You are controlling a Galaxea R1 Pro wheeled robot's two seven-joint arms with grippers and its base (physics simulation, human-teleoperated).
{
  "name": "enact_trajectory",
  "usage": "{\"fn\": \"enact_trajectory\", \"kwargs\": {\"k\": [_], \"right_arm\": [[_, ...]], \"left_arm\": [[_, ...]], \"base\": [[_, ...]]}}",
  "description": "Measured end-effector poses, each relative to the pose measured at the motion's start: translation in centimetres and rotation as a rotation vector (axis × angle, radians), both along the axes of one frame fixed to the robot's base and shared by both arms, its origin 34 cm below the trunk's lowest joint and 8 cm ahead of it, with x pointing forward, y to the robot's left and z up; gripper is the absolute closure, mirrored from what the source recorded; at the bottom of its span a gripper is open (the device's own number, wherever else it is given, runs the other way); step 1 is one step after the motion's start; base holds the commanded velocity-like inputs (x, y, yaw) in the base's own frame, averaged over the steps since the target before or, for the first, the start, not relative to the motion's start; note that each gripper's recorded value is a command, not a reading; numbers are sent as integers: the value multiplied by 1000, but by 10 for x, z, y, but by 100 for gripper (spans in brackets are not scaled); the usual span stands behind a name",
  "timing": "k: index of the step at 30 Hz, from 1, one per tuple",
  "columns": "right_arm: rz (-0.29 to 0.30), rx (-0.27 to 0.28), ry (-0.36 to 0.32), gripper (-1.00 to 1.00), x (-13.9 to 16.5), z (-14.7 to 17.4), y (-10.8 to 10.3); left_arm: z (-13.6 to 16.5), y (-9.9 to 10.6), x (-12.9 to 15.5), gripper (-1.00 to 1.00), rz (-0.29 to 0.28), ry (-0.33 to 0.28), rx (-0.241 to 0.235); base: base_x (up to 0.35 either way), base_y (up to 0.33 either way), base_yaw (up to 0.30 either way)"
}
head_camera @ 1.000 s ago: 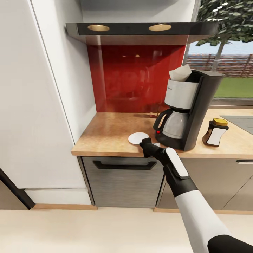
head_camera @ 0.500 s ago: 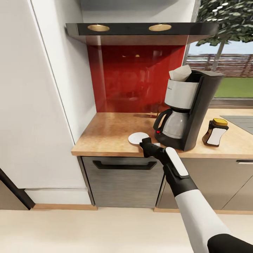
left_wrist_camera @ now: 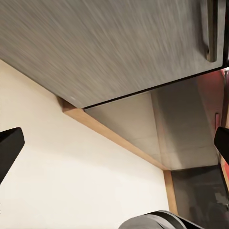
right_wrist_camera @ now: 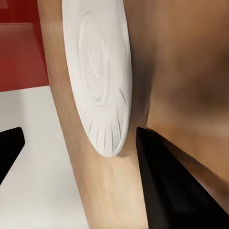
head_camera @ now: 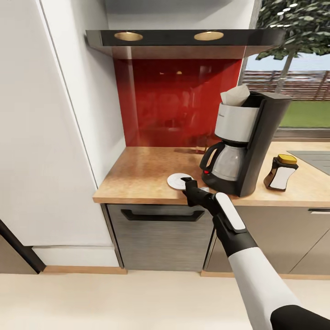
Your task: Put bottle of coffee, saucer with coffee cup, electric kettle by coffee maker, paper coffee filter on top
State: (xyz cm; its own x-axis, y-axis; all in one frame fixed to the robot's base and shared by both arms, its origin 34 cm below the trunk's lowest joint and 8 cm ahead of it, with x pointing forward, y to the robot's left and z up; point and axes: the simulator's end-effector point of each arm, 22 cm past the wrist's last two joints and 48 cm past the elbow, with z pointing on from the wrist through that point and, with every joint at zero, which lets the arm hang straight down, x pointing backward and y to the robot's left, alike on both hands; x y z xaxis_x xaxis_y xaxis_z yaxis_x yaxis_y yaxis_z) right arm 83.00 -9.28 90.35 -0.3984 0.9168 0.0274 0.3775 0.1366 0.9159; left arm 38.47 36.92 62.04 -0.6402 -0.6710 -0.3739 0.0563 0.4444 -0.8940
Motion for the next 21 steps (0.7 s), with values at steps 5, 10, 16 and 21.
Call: {"fn": "enact_trajectory", "kwargs": {"k": [5,10,16,21], "right_arm": [[1,0,0,-100,0,0,0],[0,3,1,-100,0,0,0],[5,24,4,-100,0,1,1],[9,23,5,-100,-1,0,2]], "left_arm": [[0,0,0,-100,0,0,0],[0,-1,0,-100,0,0,-1],[0,-1,0,-100,0,1,-1],[0,-1,0,-100,-1,0,-1]], "base": [[0,0,0],[-197,0,0],[-186,0,0],[-138,0,0]]}}
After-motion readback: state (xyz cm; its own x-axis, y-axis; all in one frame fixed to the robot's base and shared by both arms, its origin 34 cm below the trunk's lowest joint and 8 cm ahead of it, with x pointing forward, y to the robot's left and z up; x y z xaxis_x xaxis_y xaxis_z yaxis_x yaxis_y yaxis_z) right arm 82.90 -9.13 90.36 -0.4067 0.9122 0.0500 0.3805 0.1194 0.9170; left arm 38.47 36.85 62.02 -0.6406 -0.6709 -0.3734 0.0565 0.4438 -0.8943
